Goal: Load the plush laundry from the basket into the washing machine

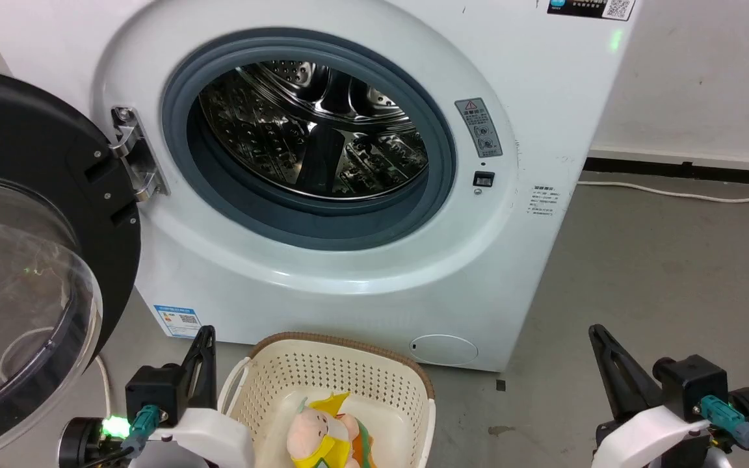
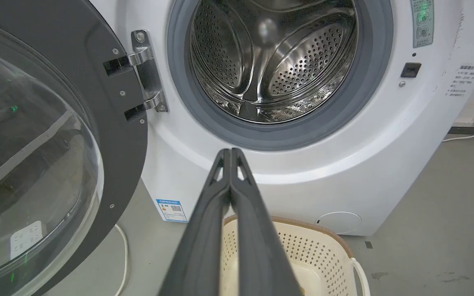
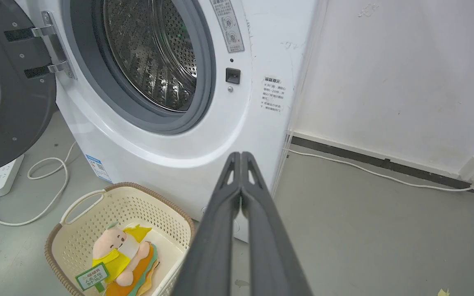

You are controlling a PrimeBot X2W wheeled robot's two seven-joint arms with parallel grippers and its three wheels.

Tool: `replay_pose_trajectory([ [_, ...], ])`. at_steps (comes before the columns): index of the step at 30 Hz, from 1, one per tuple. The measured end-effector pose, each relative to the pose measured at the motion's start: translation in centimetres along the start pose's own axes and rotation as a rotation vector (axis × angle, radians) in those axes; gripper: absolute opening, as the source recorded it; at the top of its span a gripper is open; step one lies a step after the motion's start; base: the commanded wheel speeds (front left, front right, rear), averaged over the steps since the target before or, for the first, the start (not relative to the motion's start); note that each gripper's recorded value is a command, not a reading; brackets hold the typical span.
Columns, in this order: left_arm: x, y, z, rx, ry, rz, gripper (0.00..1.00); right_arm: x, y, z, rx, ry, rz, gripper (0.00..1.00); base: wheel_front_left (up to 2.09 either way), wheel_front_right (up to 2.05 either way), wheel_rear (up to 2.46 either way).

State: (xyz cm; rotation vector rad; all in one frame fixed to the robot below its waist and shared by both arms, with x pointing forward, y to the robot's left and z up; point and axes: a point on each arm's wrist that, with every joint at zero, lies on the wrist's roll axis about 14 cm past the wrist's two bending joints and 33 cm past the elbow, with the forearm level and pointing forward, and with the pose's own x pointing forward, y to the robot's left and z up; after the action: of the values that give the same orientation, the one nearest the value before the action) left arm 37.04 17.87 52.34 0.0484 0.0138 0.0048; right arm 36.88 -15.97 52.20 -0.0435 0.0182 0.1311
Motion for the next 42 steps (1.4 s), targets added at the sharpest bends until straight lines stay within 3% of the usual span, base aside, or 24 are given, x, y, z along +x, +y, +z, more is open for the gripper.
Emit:
replay_pose_trajectory([
  [13,0.0,0.0,0.0,0.000,0.000,0.000,0.00,0.0,0.0,0.0,0.000,0.000,0.000,0.00,0.00,0.00,0.00],
  [14,0.0,0.0,0.0,0.000,0.001,0.000,1.00,0.0,0.0,0.0,0.000,0.001,0.000,1.00,0.00,0.00,0.00],
  [29,0.3,-0.7,-0.3,-0.001,-0.001,-0.017,1.00,0.1,-0.5,-0.2,0.017,-0.004,-0.015,1.00,0.00,0.00,0.00],
  [42,2.0,-2.2,-3.8,-0.008,0.091,-0.063,1.00,0.9,-1.3,-1.5,0.051,0.016,-0.037,1.00,0.00,0.00,0.00],
])
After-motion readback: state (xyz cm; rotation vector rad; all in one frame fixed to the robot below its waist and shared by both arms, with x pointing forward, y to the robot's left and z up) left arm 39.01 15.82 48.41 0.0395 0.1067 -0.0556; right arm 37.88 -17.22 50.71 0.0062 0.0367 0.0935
